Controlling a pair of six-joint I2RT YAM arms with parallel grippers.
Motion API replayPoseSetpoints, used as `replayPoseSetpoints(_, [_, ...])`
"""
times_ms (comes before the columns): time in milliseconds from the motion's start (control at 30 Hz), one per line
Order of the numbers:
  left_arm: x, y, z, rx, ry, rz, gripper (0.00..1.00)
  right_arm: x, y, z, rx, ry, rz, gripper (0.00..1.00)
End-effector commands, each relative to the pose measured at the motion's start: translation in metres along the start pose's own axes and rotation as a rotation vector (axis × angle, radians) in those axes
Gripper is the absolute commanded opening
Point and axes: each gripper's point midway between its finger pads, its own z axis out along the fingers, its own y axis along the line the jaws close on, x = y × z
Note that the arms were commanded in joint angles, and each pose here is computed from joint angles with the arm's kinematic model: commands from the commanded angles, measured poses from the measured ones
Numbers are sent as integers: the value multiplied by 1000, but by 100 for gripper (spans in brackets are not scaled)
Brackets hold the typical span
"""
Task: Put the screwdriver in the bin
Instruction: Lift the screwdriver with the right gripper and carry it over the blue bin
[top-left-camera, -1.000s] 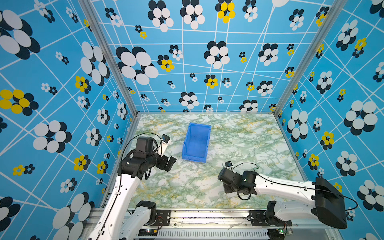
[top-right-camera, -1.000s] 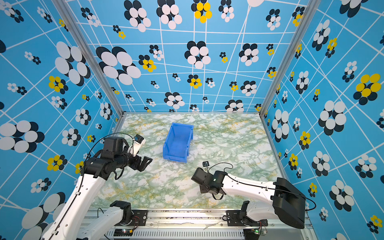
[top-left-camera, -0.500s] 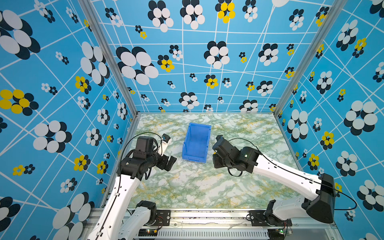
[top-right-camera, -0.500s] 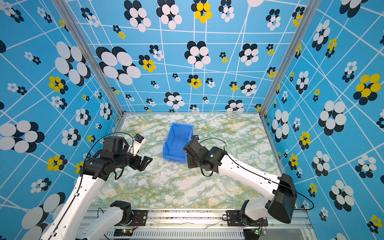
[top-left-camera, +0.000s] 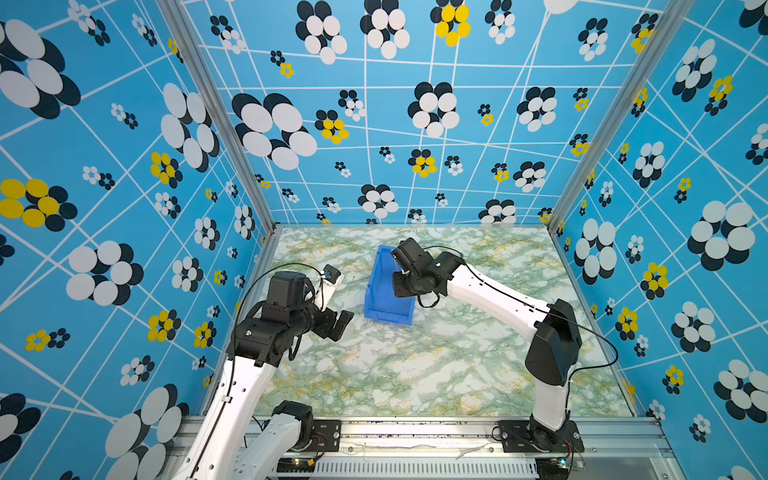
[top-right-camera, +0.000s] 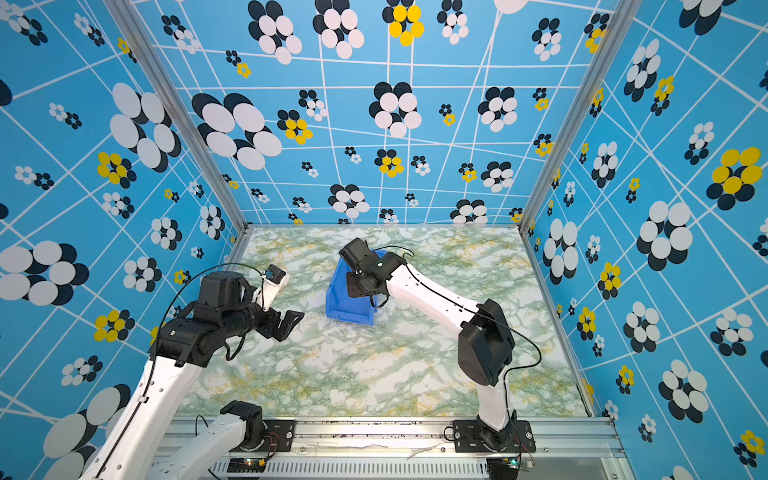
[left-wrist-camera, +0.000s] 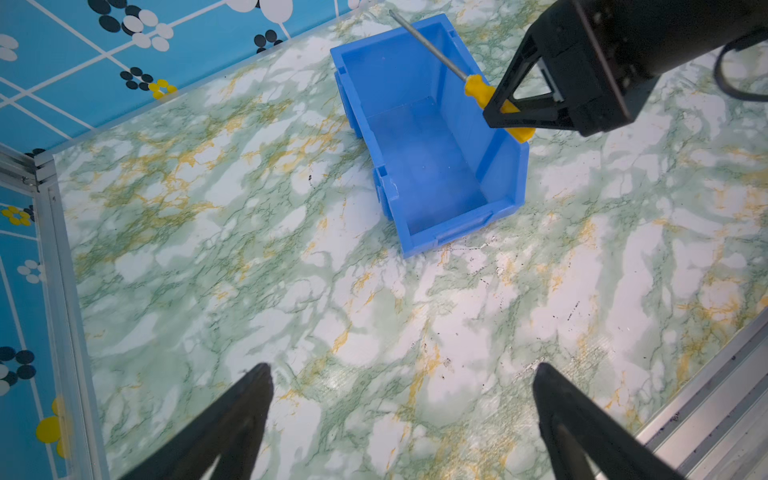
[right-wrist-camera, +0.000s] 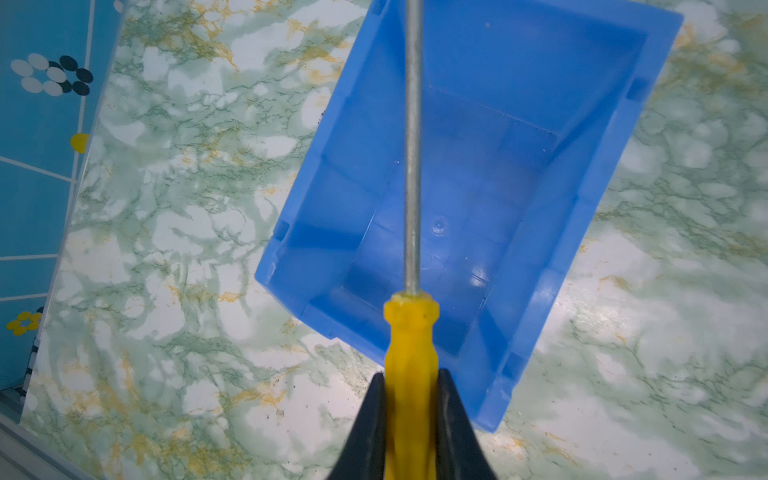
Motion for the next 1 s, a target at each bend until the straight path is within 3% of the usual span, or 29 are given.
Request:
replayPoseSetpoints(0, [-13, -8, -15, 23, -42, 2, 99, -5, 6, 13, -20, 11, 11, 14])
replayPoseSetpoints(533, [-18, -12, -18, 44, -63, -2, 99, 6, 5, 78, 22, 87, 43, 14])
replayPoseSetpoints(967, [-14, -13, -15, 55, -53, -5, 99, 9, 11, 109, 31, 133, 41, 14])
